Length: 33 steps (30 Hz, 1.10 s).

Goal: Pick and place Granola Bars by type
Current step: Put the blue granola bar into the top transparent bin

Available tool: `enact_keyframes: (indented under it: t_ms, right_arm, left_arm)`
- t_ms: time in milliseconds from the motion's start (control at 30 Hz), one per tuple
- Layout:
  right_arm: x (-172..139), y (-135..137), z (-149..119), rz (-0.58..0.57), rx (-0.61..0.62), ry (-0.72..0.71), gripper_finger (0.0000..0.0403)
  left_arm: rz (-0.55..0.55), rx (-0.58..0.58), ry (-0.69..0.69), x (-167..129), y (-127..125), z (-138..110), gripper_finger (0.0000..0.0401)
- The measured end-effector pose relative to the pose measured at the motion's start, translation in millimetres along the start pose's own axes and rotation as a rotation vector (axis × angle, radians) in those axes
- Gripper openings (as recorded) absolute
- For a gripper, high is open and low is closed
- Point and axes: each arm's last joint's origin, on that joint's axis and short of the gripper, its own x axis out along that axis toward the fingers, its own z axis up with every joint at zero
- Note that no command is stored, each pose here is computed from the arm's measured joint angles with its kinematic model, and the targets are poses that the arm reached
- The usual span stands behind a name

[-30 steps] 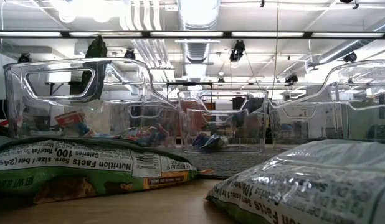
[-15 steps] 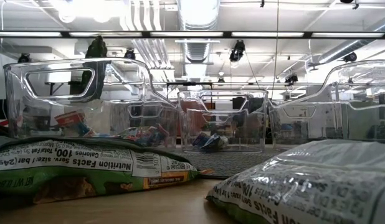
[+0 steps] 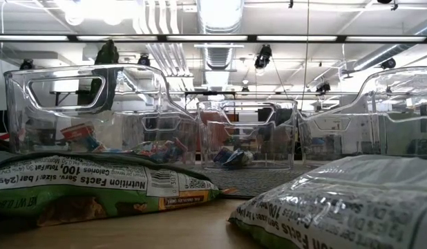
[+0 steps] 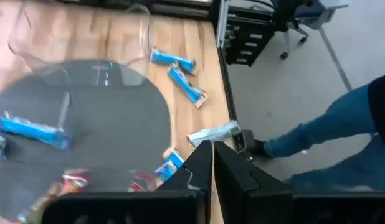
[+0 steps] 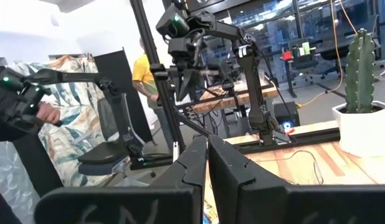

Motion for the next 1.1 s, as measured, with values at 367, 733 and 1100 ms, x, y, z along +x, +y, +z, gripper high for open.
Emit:
enact_keyframes:
  t_ms: [367,733,1100]
  right_arm:
    - [0,0,0,-0.001,0.018,0.003,0.0009]
    - [0,-2,-5,-0.017,0.057,0.052,0.0009]
    - [0,-2,-5,-0.017,0.056,0.051,0.0009]
  left_arm:
    - [-0.006,-0.264,0.119,40,-8,-6,0.0000]
    - [-0.009,-0.411,0.237,74,-16,-14,0.0000]
    - [0.065,-0.509,0.310,97,-18,-25,0.0000]
